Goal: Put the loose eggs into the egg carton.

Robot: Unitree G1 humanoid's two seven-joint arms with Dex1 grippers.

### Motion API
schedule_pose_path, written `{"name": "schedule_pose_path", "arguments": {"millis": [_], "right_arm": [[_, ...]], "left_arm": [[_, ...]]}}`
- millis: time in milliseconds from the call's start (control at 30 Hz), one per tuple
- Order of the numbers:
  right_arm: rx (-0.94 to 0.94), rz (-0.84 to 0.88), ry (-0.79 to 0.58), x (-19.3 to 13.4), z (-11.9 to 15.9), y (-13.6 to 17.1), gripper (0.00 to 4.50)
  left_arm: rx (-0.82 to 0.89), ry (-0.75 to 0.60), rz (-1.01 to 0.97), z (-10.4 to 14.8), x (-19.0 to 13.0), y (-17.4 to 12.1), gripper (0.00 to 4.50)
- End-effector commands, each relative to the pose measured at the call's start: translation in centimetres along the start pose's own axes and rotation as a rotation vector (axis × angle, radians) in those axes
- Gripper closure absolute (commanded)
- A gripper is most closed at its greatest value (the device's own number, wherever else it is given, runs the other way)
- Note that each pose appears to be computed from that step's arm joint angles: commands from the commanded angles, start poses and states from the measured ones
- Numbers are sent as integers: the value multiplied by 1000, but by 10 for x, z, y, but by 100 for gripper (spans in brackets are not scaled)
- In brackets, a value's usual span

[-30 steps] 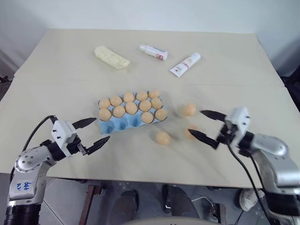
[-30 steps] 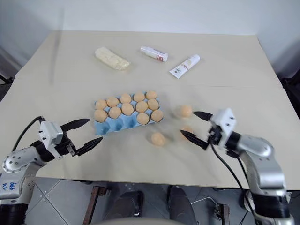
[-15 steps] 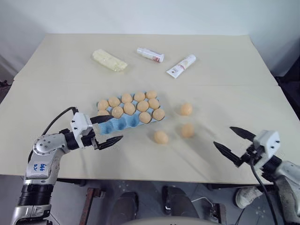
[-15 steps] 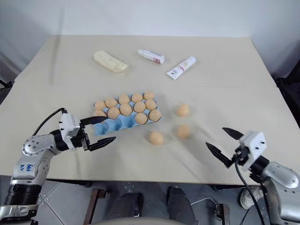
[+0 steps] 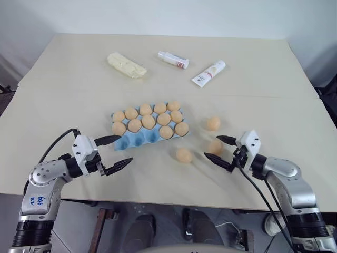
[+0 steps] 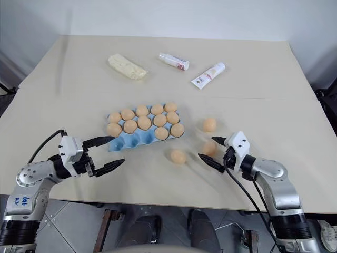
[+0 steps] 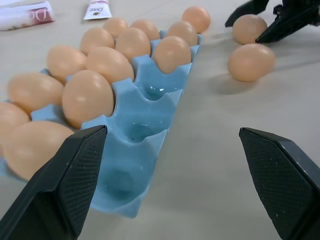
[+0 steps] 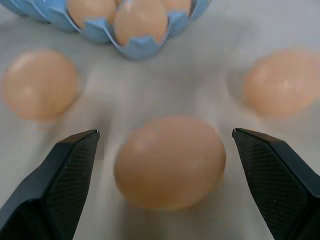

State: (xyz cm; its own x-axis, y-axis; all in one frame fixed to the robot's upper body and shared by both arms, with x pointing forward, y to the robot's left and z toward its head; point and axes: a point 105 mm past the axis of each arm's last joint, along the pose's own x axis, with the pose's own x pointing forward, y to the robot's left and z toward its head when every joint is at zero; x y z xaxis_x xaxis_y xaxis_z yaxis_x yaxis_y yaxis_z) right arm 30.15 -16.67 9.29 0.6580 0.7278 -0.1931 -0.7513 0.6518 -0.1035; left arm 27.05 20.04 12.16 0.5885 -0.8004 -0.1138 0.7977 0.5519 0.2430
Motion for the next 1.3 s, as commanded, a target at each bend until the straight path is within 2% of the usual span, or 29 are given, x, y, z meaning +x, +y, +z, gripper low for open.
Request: {"name": "schedule_pose_path", "arguments": {"millis": [33,167,333,633,733,867,967,1067,1200,1300], "right_arm": [[-30,27,-56,2,12,2,56],[-43,64,-93,5,20,8,185],[-89,163,-140,27,47,29,185],[-144,321,-249,105,110,76,185],[-153,344,-249,125,119,86,185],[-166,382,-219,139,114,94,185],[-136,401,-230,143,114,95,115],[-146,374,-237,142,113,89,10],[-151,439,-288,120,119,97,4],[-163,416,-341,87,121,87,4]], "left_arm": [[55,-19,28,13,-6,2,0],[51,-15,64,12,-11,4,0],[32,5,175,6,-29,15,0],[-13,42,335,-8,-59,21,0],[-19,46,351,-10,-62,19,0],[-21,48,365,-11,-65,17,0],[-19,48,368,-10,-65,14,0],[-13,41,375,-8,-64,13,0],[-15,35,358,-6,-59,11,0],[-6,19,320,-1,-49,10,0]]}}
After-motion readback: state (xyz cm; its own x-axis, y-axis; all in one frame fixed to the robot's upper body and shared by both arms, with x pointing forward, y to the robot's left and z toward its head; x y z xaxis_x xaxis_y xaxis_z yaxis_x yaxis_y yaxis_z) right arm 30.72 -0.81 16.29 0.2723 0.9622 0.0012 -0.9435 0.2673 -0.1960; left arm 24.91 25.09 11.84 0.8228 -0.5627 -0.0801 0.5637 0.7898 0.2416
